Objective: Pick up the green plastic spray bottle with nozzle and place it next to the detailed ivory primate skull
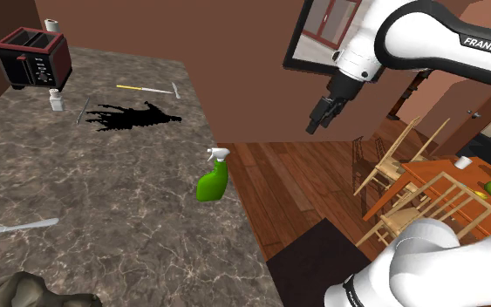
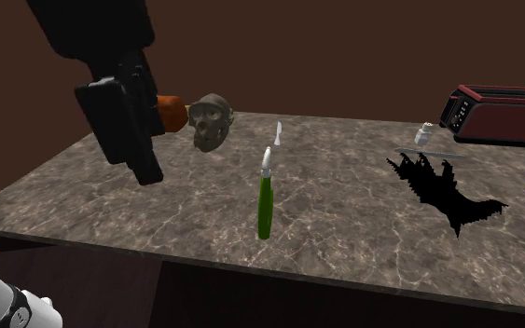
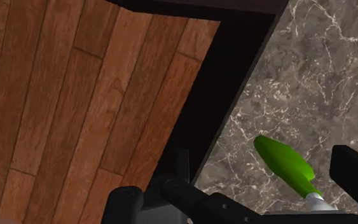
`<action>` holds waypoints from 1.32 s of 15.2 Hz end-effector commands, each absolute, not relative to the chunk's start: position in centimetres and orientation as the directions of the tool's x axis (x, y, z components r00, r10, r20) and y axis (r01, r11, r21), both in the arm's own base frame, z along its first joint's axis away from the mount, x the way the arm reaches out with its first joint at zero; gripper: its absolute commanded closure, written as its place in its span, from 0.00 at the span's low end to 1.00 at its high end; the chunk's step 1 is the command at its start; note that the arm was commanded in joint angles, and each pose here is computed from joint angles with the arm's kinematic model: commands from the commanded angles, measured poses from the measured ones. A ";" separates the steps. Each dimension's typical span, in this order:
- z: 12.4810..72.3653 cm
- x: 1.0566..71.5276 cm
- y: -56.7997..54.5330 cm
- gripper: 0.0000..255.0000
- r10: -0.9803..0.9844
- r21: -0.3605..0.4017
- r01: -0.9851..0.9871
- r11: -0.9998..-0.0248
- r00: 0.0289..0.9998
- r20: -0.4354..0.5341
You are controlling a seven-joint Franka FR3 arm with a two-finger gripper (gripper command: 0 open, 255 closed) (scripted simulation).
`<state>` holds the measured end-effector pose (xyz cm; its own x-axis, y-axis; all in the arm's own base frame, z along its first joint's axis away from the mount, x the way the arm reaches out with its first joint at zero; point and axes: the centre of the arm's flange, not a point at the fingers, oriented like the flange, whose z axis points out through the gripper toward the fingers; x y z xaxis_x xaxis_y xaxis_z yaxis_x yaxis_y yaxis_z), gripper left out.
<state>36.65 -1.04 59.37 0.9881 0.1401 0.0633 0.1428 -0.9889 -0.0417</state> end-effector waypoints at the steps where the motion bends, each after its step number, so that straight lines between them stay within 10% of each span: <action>1: 58.2 38.9 -0.1 0.00 0.232 -0.043 0.235 -0.971 0.971 0.065; 20: 46.0 53.3 15.4 0.00 0.873 -0.055 0.876 -0.479 0.482 0.071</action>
